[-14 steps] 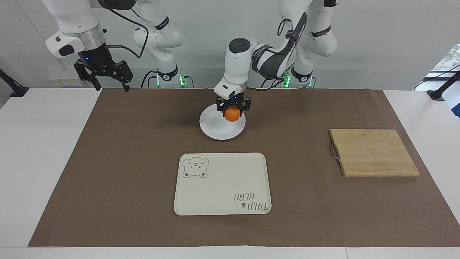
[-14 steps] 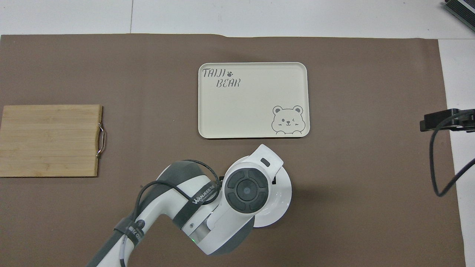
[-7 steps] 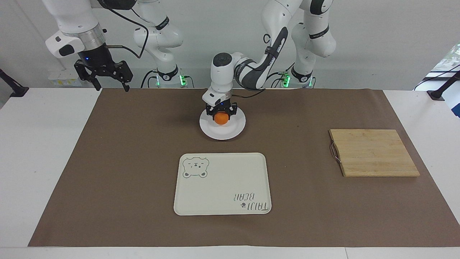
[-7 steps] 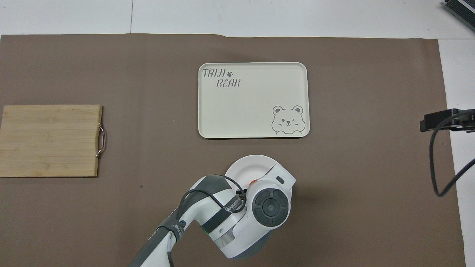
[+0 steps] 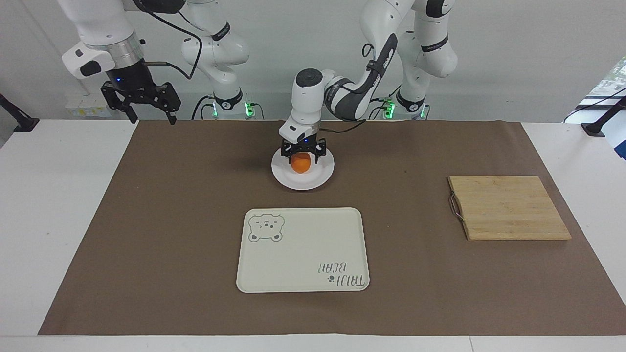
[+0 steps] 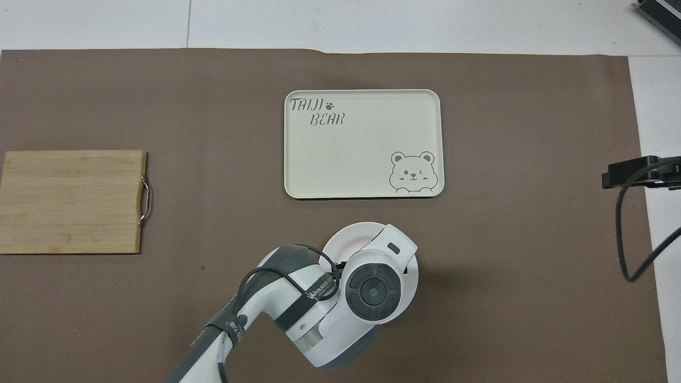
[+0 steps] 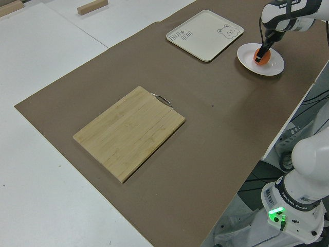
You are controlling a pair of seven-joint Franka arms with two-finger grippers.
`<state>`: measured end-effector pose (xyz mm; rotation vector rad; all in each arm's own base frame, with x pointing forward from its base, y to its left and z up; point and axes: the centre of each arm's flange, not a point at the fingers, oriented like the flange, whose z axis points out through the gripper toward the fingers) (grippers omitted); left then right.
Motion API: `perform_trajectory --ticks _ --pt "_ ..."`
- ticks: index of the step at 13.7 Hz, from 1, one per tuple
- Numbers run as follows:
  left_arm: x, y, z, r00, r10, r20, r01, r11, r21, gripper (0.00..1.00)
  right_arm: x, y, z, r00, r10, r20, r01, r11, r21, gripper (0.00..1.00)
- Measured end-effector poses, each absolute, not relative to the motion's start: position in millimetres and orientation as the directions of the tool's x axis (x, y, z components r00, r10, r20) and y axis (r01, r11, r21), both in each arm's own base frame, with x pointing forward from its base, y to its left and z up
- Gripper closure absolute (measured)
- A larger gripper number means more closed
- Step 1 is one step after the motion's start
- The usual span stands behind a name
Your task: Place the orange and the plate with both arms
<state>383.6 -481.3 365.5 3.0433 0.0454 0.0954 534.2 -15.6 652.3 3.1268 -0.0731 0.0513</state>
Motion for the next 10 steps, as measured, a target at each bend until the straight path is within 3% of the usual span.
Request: perform_trajectory --ticks 6,10 --pt "461 -408 455 0.997 0.027 0.073 0.02 -0.996 0.084 0.0 534 -16 652 0.998 -0.046 0.033 -0.047 -0.999 0.013 0.0" --pt "507 -324 506 0.996 -0.019 0.086 -0.026 -0.997 0.075 0.0 534 -16 652 0.998 -0.047 0.033 -0.047 -0.999 0.013 0.0"
